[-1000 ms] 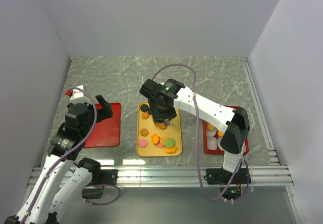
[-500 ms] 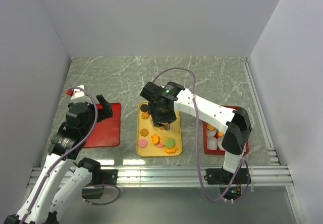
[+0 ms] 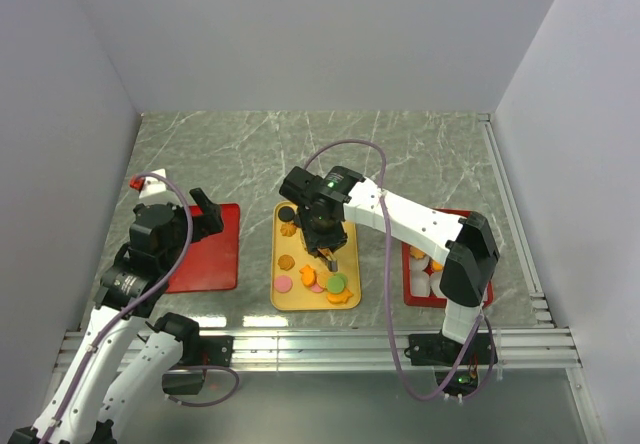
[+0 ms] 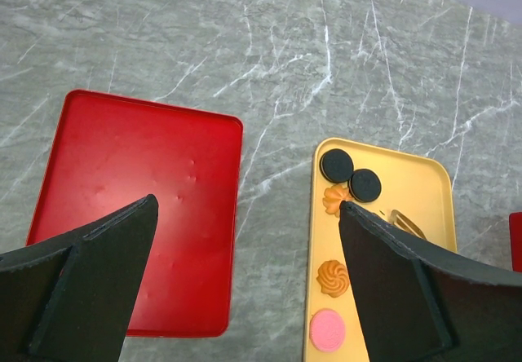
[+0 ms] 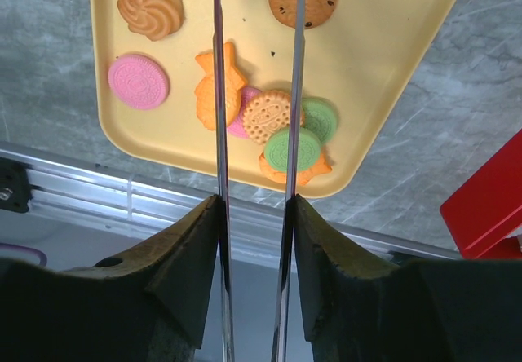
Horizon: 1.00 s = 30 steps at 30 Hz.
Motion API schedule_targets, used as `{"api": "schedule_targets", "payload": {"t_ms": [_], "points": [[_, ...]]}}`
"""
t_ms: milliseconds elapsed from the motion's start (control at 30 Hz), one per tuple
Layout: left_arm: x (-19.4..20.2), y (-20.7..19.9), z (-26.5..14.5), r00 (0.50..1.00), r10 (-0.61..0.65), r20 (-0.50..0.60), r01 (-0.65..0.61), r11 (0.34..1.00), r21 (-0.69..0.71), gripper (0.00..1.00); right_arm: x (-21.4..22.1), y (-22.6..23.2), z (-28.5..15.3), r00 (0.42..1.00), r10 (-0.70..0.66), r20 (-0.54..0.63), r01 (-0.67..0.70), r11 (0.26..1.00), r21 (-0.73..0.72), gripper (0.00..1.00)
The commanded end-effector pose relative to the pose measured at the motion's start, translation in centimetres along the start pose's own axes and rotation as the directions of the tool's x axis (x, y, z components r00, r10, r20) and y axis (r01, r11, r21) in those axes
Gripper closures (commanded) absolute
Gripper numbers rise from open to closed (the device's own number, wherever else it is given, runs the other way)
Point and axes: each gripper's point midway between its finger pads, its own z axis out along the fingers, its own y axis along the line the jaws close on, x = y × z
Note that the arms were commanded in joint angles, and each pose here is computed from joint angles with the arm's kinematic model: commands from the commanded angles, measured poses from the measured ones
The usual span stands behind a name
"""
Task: Pack the cookies
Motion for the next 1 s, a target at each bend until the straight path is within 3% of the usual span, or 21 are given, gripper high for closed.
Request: {"api": "schedule_targets", "payload": {"t_ms": [0, 233, 600, 833, 967], "points": [[-1.2, -0.2, -0.1, 0.999, -0.012, 0.048, 0.011, 1.000, 0.006, 0.01, -0.9, 0.6, -2.4, 0.997, 0.025, 0.069, -0.021, 0.998, -0.060, 0.55], [-1.3, -0.1, -0.3, 0.998, -0.014, 0.055, 0.014, 1.000, 0.008, 0.01, -1.5, 0.3, -3.4, 0.995, 0.030, 0.091, -0.026, 0.999, -0.043, 0.57], [-1.2, -0.3, -0.2, 0.999, -0.011, 0.048, 0.010, 1.000, 0.013, 0.01, -4.7, -2.5, -9.1, 0.972, 0.098, 0.214, -0.091, 0.995, -0.038, 0.57], [-1.2, -0.3, -0.2, 0.999, -0.011, 0.048, 0.010, 1.000, 0.014, 0.01, -3.9, -9.9, -11.1, 0.938, 0.218, 0.270, -0.233, 0.972, 0.022, 0.57], [-1.0, -0.5, -0.1, 0.999, -0.010, 0.040, 0.009, 1.000, 0.023, 0.01, -2.0, -14.8, -13.3, 0.884, 0.321, 0.339, -0.347, 0.938, 0.018, 0.57]]}}
